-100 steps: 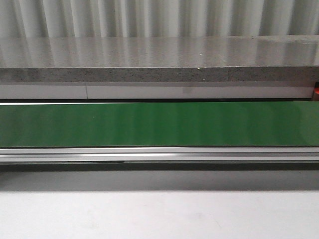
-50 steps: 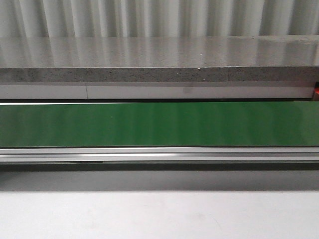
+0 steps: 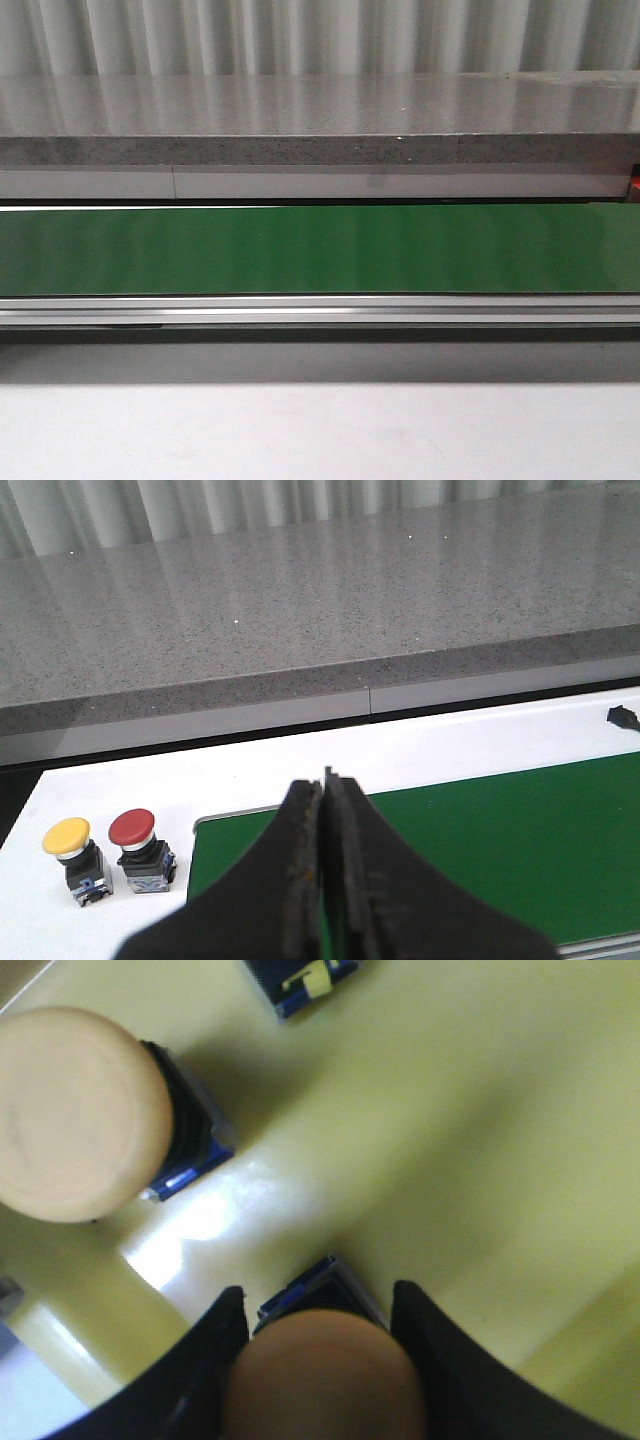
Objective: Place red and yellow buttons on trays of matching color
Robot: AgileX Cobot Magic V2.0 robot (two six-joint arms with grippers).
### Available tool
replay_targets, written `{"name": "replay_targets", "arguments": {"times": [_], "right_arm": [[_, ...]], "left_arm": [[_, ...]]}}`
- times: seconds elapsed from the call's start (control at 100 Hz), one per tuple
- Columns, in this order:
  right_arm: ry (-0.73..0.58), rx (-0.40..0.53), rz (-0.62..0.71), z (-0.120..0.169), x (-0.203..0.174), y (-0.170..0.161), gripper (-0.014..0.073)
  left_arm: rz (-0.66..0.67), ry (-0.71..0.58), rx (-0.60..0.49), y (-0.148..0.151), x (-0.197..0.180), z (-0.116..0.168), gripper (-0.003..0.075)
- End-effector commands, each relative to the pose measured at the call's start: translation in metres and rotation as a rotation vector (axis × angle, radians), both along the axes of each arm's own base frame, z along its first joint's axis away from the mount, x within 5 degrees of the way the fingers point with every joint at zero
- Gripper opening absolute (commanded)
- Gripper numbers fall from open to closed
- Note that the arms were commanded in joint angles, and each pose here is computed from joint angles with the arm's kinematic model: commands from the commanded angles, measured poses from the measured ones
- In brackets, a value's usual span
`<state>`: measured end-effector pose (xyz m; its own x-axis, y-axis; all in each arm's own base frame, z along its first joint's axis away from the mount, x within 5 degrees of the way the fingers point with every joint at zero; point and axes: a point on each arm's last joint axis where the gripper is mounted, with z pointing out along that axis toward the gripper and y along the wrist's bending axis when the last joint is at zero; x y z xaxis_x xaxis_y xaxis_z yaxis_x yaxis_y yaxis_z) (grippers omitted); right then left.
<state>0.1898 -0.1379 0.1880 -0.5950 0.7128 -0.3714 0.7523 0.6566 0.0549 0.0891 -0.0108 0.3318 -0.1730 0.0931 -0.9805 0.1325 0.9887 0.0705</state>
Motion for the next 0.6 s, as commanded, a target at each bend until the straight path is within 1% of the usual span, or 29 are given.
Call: {"name": "replay_targets", "arguments": {"times": [0.0, 0.05, 0.1, 0.22, 0.29, 0.35, 0.47, 0.59], "right_arm": [[-0.065, -0.046, -0.004, 0.013, 0.004, -0.005, 0.0176], [-0.064, -0.041, -0.007, 0.013, 0.004, -0.005, 0.0223], [-0.060, -0.030, -0.013, 0.013, 0.004, -0.004, 0.0297], [-0.055, -0.008, -0.025, 0.013, 0.004, -0.003, 0.0534], [-0.049, 0.008, -0.033, 0.014, 0.003, -0.001, 0.0627], [-0.053, 0.006, -0.031, 0.018, 0.003, 0.000, 0.0662], [-0.099, -0.026, -0.028, 0.031, -0.001, 0.003, 0.0656], [-0.177, -0.080, -0.025, 0.052, -0.009, 0.009, 0.0656]], "left_arm": [[-0.035, -0.089, -0.019, -0.003, 0.000, 0.015, -0.0020], [-0.035, -0.089, -0.019, -0.003, 0.000, 0.015, -0.0020], [-0.035, -0.089, -0.019, -0.003, 0.000, 0.015, -0.0020], [-0.035, -0.089, -0.019, -0.003, 0.000, 0.015, -0.0020], [-0.035, -0.089, -0.019, -0.003, 0.000, 0.015, -0.0020], [-0.035, -0.089, -0.019, -0.003, 0.000, 0.015, -0.0020], [-0.035, -0.089, -0.019, -0.003, 0.000, 0.015, -0.0020], [-0.035, -0.089, -0.019, -0.003, 0.000, 0.015, -0.0020]]}}
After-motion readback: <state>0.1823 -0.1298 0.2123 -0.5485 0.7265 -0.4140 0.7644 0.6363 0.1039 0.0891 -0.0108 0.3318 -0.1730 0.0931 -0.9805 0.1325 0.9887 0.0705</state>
